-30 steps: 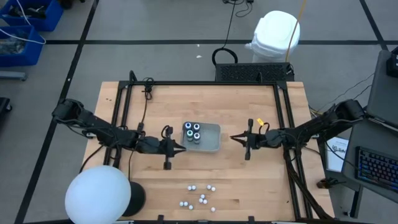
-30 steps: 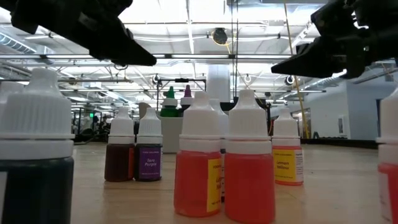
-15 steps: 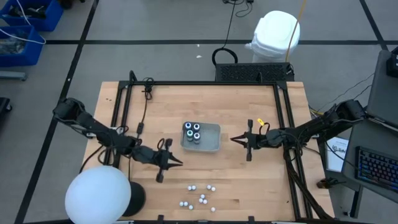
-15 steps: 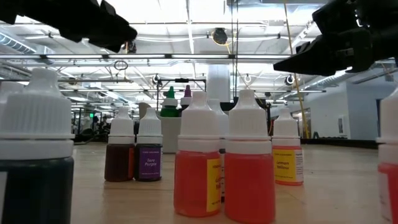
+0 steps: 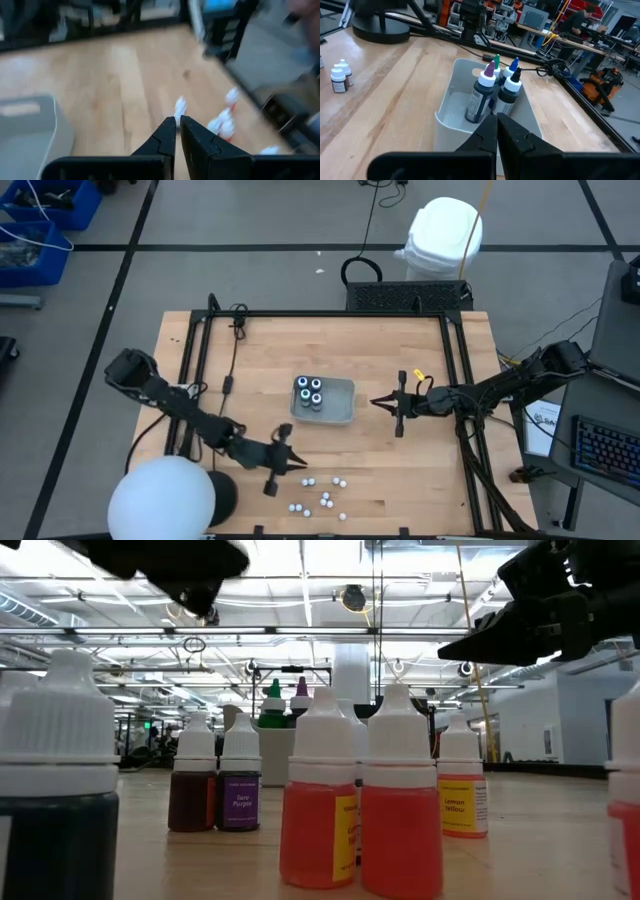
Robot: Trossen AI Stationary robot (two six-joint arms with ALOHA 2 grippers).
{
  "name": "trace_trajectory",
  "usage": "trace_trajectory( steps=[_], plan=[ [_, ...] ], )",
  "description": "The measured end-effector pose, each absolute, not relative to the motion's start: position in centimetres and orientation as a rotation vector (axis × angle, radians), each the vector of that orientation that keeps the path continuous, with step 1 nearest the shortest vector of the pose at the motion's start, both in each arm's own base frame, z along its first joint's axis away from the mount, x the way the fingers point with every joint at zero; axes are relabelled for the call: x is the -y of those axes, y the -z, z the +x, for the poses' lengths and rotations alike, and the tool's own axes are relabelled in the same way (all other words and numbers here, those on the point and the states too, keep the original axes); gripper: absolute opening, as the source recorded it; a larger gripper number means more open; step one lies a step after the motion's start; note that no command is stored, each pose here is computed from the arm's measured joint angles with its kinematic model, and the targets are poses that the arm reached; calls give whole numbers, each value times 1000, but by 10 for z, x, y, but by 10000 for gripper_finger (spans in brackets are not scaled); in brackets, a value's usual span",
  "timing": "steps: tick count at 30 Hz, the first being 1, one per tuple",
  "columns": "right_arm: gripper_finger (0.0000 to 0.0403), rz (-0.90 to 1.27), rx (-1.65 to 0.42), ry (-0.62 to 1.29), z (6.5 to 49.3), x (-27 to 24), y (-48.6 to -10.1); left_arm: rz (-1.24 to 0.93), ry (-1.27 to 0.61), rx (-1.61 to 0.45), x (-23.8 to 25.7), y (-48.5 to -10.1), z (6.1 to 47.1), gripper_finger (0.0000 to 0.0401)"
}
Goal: Pick & Place food coloring
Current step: Put the small red food coloring bottle into the gray bin
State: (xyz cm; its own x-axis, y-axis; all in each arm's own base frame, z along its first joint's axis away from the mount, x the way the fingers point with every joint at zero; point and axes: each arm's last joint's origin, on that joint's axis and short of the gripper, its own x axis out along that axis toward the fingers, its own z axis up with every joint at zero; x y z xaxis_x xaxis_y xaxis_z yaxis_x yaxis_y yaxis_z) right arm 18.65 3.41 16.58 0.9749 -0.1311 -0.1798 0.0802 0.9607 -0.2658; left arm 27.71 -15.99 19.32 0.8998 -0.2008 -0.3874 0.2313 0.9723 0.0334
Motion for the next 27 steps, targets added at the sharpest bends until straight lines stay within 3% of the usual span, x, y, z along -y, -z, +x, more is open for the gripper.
trace_trajectory(
  steps=[7, 16, 23, 27],
  plan=[
    [1, -281, -207, 101, 186, -35, -165, 263, 173, -423, 159, -187, 301, 36],
    [4, -201, -219, 101, 186, -36, -163, 9, 43, -417, 154, -195, 305, 36],
    [4, -245, -232, 115, 185, -35, -162, -79, 6, -637, 165, -195, 309, 38],
    [4, -248, -248, 182, 185, -32, -161, -68, 85, -712, 185, -198, 318, 64]
  ],
)
